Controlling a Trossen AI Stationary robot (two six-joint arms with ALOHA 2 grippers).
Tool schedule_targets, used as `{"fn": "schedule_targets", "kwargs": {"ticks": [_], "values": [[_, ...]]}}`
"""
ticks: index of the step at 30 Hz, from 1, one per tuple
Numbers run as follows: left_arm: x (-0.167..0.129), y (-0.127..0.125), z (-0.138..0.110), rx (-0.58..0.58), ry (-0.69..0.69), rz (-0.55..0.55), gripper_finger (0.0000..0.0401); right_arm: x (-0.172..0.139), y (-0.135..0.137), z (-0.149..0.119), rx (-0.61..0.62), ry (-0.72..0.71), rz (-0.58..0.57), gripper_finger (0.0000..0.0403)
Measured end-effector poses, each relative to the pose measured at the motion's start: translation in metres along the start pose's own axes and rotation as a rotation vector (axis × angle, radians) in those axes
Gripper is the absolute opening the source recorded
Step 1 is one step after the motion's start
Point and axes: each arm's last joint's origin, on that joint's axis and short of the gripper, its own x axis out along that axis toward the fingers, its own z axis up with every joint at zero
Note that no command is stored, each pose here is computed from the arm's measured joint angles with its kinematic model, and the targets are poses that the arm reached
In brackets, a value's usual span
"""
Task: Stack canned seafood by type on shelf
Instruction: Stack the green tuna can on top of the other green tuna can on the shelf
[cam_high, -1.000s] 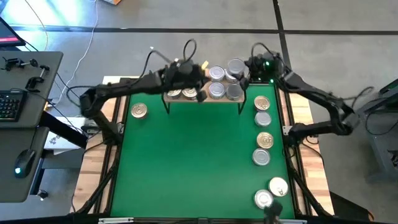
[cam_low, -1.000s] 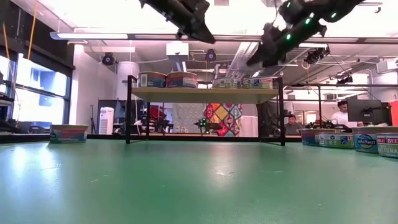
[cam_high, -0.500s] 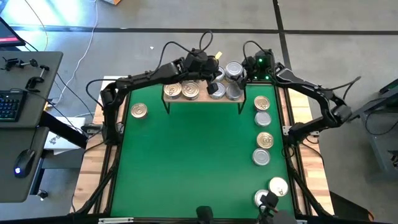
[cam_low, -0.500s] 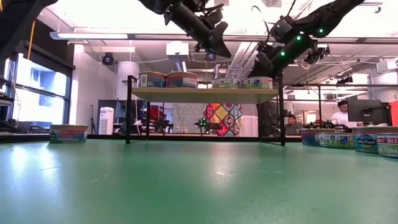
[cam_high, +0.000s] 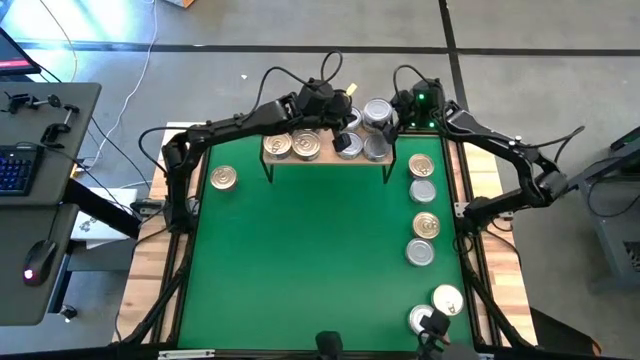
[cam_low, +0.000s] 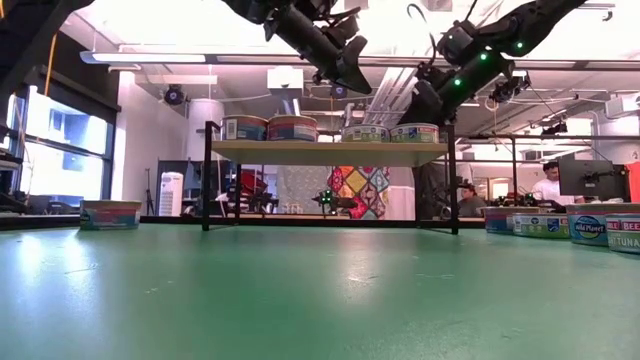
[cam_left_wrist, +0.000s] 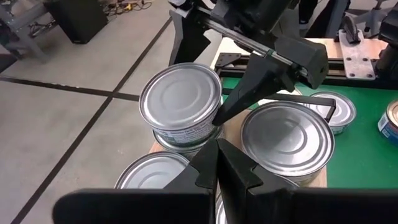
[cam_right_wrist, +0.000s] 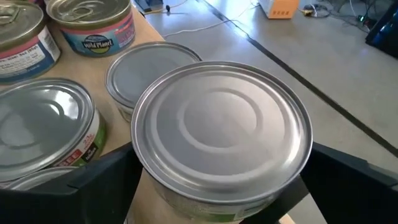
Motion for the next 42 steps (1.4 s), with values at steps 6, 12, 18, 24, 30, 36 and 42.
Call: {"fn": "schedule_targets", "kwargs": {"ticks": [6,12,18,24,30,36,42], "values": [[0.003,0.001,0.004,-0.011,-0.052,0.014,0.0,0.0,0.001,-0.003,0.009,0.028,0.006,0.0399],[0.031,0.002,-0.002,-0.045,-0.176,-0.085,0.0,0.0,0.001,-0.003,0.009,0.03,0.007,0.0399],[0.056,0.021,-0.015,-0.096,-0.166,-0.085,0.0,0.0,0.001,-0.003,-0.011,0.032,0.007,0.04],[0.067,0.031,-0.019,-0.1,-0.193,-0.068,0.0,0.0,0.001,-0.003,-0.02,0.03,0.012,0.04],[0.072,0.035,-0.025,-0.097,-0.191,-0.099,0.0,0.008,0.001,-0.005,-0.015,0.026,0.046,0.04],[0.078,0.033,-0.03,-0.096,-0.176,-0.111,0.0,0.013,0.0,-0.007,-0.012,0.035,0.048,0.04],[0.08,0.032,-0.034,-0.088,-0.152,-0.116,0.0,0.013,0.0,-0.008,-0.011,0.043,0.049,0.04]]}}
